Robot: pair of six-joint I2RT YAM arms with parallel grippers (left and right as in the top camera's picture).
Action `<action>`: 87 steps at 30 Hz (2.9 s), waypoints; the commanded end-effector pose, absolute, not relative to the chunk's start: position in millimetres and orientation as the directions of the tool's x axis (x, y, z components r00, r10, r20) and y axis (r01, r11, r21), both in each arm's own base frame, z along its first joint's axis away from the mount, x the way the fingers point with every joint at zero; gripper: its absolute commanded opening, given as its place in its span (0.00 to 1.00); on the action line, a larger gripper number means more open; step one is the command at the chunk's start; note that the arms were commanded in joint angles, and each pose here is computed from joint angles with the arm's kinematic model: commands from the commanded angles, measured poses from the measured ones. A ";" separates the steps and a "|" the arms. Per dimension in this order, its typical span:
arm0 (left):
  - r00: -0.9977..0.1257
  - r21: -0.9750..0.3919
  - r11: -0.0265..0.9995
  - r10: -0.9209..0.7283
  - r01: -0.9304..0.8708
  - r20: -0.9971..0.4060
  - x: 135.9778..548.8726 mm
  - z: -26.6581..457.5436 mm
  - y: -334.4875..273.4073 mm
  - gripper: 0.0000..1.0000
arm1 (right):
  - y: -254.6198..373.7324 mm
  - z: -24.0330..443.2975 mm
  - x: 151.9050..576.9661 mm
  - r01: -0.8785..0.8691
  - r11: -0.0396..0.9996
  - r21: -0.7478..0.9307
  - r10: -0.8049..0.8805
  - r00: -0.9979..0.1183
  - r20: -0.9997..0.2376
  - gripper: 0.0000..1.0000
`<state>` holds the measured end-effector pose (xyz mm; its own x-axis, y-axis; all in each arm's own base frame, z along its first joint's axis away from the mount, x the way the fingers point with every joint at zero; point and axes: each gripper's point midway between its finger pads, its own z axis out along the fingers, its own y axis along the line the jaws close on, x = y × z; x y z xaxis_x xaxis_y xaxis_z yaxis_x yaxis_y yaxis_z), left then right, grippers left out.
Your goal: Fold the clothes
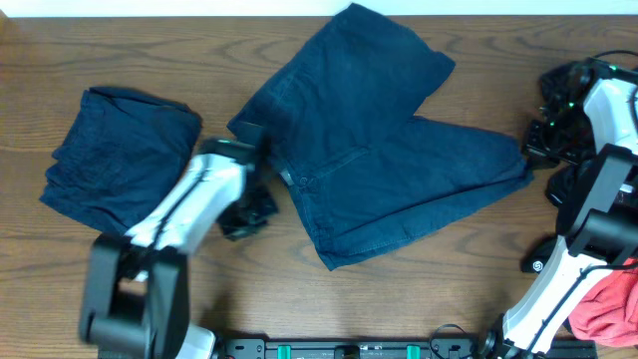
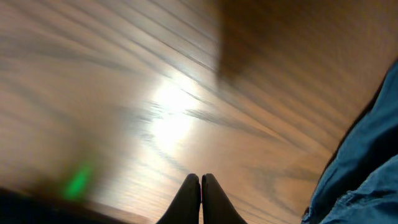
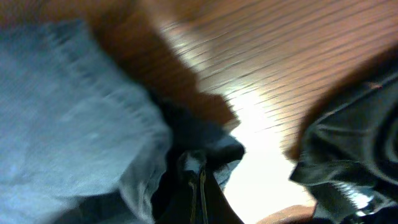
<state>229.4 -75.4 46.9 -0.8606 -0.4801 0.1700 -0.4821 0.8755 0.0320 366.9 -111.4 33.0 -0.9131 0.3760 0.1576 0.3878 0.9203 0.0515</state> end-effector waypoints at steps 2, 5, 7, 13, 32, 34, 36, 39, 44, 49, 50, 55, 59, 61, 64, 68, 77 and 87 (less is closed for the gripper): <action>-0.866 -0.031 0.873 -0.478 -0.487 0.147 227.7 69.7 -58.0 0.06 | -84.2 37.9 375.5 0.310 0.948 0.075 0.296 -0.943 0.151 0.01; -0.869 -0.141 0.863 -0.458 -0.485 0.185 224.9 81.9 -78.2 0.08 | -79.8 37.5 379.2 0.297 0.952 0.075 0.284 -0.948 0.140 0.01; -0.867 -0.184 0.852 -0.453 -0.490 0.209 222.6 86.7 -93.2 0.17 | -79.7 37.3 380.7 0.293 0.953 0.072 0.282 -0.950 0.134 0.01; -0.835 -0.266 0.802 -0.453 -0.535 0.313 208.6 90.6 -152.4 0.44 | -81.4 37.1 380.9 0.295 0.953 0.069 0.284 -0.950 0.131 0.01; -0.693 -0.344 0.623 -0.709 -0.703 0.131 182.4 20.9 -246.3 0.82 | -79.4 37.1 382.9 0.293 0.953 0.081 0.282 -0.951 0.126 0.01; -0.684 -0.349 0.621 -0.725 -0.702 0.085 188.7 19.7 -240.8 0.82 | -79.2 37.1 383.1 0.295 0.952 0.081 0.284 -0.951 0.126 0.01; -0.675 -0.351 0.619 -0.736 -0.703 0.053 193.1 18.7 -236.5 0.82 | -79.2 37.1 383.1 0.295 0.952 0.081 0.283 -0.951 0.126 0.01; -0.674 -0.339 0.622 -0.736 -0.706 0.052 192.0 15.0 -235.7 0.82 | -79.0 37.1 383.1 0.294 0.952 0.081 0.283 -0.951 0.126 0.01; -0.657 -0.286 0.607 -0.744 -0.741 0.122 178.7 3.3 -241.4 0.82 | -79.3 37.1 383.2 0.294 0.952 0.080 0.283 -0.951 0.125 0.01; -0.664 -0.279 0.616 -0.737 -0.737 0.127 174.2 -1.4 -246.2 0.82 | -79.6 37.1 383.3 0.295 0.952 0.080 0.284 -0.951 0.124 0.01; -0.664 -0.279 0.616 -0.737 -0.737 0.127 174.2 -1.4 -246.2 0.81 | -79.6 37.1 383.4 0.295 0.952 0.080 0.284 -0.951 0.124 0.01; -0.670 -0.268 0.626 -0.732 -0.732 0.121 172.3 -2.2 -243.6 0.33 | -80.0 37.1 383.1 0.296 0.952 0.080 0.285 -0.950 0.125 0.01; -0.705 -0.210 0.678 -0.703 -0.704 0.094 163.8 -4.4 -228.2 0.06 | -80.0 37.1 382.9 0.296 0.952 0.080 0.285 -0.950 0.126 0.01; -0.718 -0.150 0.705 -0.693 -0.693 0.063 158.5 -1.7 -207.5 0.06 | -79.8 37.2 382.5 0.296 0.952 0.080 0.284 -0.950 0.127 0.01; -0.725 -0.083 0.721 -0.689 -0.688 0.016 153.3 11.5 -175.5 0.06 | -78.2 38.6 381.9 0.295 0.951 0.088 0.283 -0.950 0.130 0.01; -0.780 -0.088 0.779 -0.625 -0.620 -0.036 146.2 45.9 -141.9 0.06 | -73.1 51.9 384.8 0.286 0.950 0.124 0.275 -0.956 0.100 0.01; -0.875 -0.318 0.858 -0.463 -0.404 -0.139 136.9 107.9 -128.6 0.06 | -61.5 136.9 370.8 0.220 0.960 0.171 0.232 -0.972 -0.050 0.01; -0.924 -0.399 0.875 -0.354 -0.273 -0.143 109.3 127.1 -122.1 0.06 | -63.3 259.0 330.0 0.197 0.972 0.125 0.230 -0.898 -0.375 0.01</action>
<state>121.2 -136.3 138.5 -0.9045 -0.4057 -0.1317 -0.3063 0.8326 -0.4614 333.7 -24.3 231.6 -0.9431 0.2260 -0.2440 0.1548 0.9476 0.2793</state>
